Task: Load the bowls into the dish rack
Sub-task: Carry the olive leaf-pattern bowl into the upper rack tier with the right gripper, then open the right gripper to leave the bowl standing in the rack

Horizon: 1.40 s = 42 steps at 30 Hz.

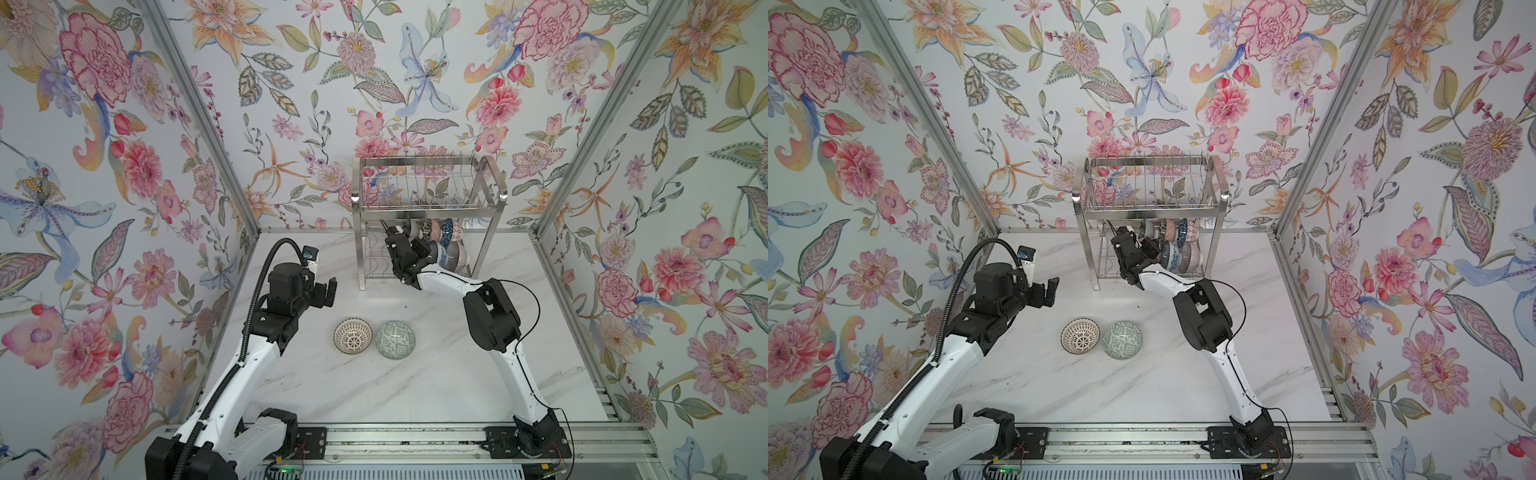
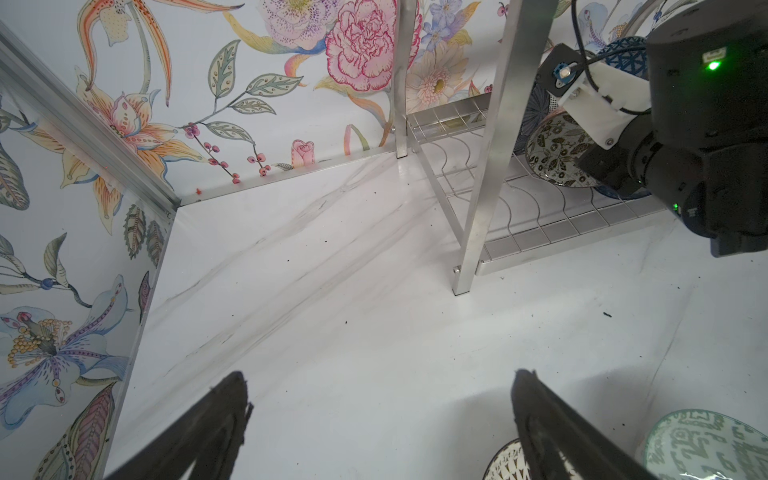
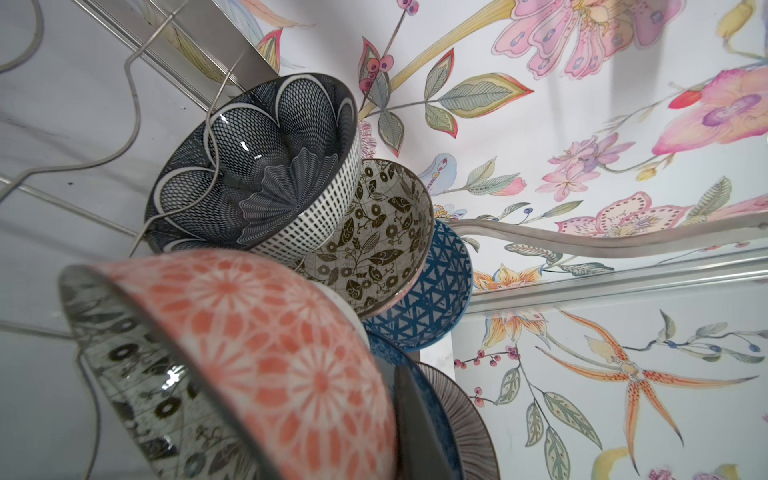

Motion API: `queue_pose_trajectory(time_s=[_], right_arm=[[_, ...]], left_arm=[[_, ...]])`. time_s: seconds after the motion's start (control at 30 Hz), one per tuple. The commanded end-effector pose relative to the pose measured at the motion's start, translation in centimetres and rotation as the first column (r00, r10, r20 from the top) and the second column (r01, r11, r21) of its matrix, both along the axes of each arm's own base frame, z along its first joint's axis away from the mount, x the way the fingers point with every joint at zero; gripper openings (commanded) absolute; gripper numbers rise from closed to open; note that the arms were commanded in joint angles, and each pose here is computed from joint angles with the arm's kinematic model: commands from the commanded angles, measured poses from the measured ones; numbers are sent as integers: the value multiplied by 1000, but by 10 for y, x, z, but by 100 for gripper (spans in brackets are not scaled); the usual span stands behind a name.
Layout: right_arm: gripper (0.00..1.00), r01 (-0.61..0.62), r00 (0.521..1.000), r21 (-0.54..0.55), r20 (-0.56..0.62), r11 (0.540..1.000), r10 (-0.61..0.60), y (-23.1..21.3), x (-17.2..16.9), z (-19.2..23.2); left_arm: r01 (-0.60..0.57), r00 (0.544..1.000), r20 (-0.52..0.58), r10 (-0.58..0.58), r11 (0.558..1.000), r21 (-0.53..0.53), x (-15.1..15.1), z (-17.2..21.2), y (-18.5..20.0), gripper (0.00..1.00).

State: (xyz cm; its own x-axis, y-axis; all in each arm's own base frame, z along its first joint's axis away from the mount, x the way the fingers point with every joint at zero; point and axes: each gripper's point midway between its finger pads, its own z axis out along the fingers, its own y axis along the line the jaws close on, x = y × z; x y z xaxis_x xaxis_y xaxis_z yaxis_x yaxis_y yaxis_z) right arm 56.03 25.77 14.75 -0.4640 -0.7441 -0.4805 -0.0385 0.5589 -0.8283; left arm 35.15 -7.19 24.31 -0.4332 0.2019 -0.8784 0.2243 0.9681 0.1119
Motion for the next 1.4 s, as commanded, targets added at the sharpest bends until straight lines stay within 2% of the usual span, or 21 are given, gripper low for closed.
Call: queue_pose_trajectory(time_s=[0.0,0.23,0.57,0.77,0.87,1.13,1.37], right_arm=[[13,14,1000,19,26,1000,-14,1,4,8],[25,-10,1000,77,1,997,10,6,-2,6],[33,-38,999,137,-19,990,41,10,-9,7],[41,-65,997,185,-29,980,72,14,-11,9],[48,-73,996,196,-29,978,80,16,-13,12],[98,-113,992,262,-24,959,123,18,-26,31],[99,-166,979,368,-50,915,198,20,-57,36]], left_arm=[[-3,1000,14,3,1000,-21,0,3,2,99],[-1,1000,10,2,1000,-22,1,2,2,99],[-1,1000,8,2,1000,-22,1,0,2,99],[0,1000,5,0,1000,-24,1,0,2,99],[1,1000,3,-1,1000,-23,1,-1,1,100],[2,1000,-2,-3,1000,-23,1,-2,1,100],[12,1000,-19,-12,1000,-28,1,-5,-1,99]])
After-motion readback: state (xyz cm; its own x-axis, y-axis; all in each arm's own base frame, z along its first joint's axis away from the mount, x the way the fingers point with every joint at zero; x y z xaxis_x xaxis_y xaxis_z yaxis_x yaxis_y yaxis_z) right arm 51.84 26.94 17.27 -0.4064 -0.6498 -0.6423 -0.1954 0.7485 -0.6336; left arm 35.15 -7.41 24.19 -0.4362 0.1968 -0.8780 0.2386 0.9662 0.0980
